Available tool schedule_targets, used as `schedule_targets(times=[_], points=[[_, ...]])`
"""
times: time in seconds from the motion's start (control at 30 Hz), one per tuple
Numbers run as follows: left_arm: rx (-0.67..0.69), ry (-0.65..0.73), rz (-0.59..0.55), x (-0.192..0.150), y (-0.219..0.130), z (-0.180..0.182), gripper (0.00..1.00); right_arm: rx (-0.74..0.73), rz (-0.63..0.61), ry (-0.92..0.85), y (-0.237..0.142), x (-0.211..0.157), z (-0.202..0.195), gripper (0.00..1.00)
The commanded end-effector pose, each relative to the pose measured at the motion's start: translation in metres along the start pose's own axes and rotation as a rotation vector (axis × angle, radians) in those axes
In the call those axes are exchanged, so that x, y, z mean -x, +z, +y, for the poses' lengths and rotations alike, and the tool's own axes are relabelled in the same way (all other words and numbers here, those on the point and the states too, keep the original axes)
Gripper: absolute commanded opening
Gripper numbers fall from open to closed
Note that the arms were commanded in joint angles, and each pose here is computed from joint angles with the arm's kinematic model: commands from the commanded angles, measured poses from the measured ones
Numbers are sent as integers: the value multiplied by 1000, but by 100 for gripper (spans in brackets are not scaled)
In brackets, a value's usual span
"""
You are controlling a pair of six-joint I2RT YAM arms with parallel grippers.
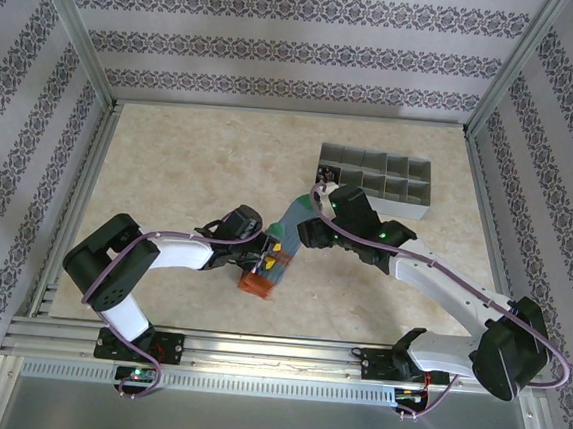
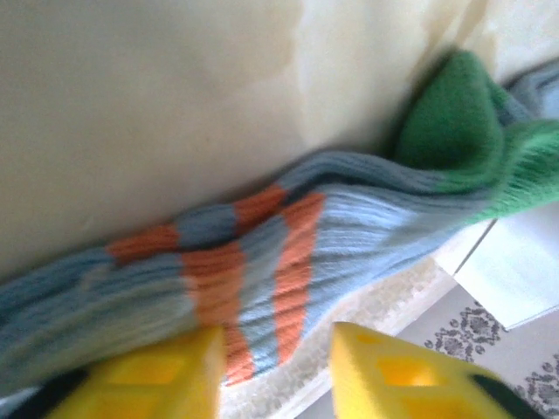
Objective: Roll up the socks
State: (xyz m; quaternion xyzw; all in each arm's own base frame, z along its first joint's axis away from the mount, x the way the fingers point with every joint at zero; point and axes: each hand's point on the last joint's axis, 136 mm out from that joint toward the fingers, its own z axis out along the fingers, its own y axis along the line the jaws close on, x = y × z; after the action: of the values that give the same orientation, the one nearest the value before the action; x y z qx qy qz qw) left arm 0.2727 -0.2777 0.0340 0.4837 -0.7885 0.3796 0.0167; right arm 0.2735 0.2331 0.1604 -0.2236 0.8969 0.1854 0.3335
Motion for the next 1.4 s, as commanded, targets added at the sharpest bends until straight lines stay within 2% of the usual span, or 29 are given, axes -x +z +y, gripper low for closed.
schedule_targets(times=[0.0,0.07,0.13,0.27,0.4,0.57,0.8,0.87,1.1,1.27,1.37], points=[[44,-54,-48,4,-15,12,50,100,-51,-220,-3,-3,18,64],[40,-15,-87,9,-38,2,60,178,-61,-394,-3,-19,44,64],[32,11,-125,19,-62,-4,62,237,-55,-543,-1,-41,68,65],[38,35,-201,49,-114,4,59,269,-29,-765,14,-79,106,67],[79,152,-256,69,-156,26,55,218,2,-912,35,-99,130,68],[113,314,-229,63,-173,49,51,142,30,-1022,64,-113,140,68],[104,258,-200,59,-169,85,48,137,80,-1044,85,-122,148,63],[93,239,-196,59,-167,88,47,123,94,-1042,90,-123,147,58],[92,254,-186,58,-165,81,47,119,155,-1009,97,-135,143,15],[85,251,-182,58,-164,78,47,139,176,-980,92,-141,142,1],[84,255,-179,58,-163,76,47,161,163,-967,86,-137,146,0]])
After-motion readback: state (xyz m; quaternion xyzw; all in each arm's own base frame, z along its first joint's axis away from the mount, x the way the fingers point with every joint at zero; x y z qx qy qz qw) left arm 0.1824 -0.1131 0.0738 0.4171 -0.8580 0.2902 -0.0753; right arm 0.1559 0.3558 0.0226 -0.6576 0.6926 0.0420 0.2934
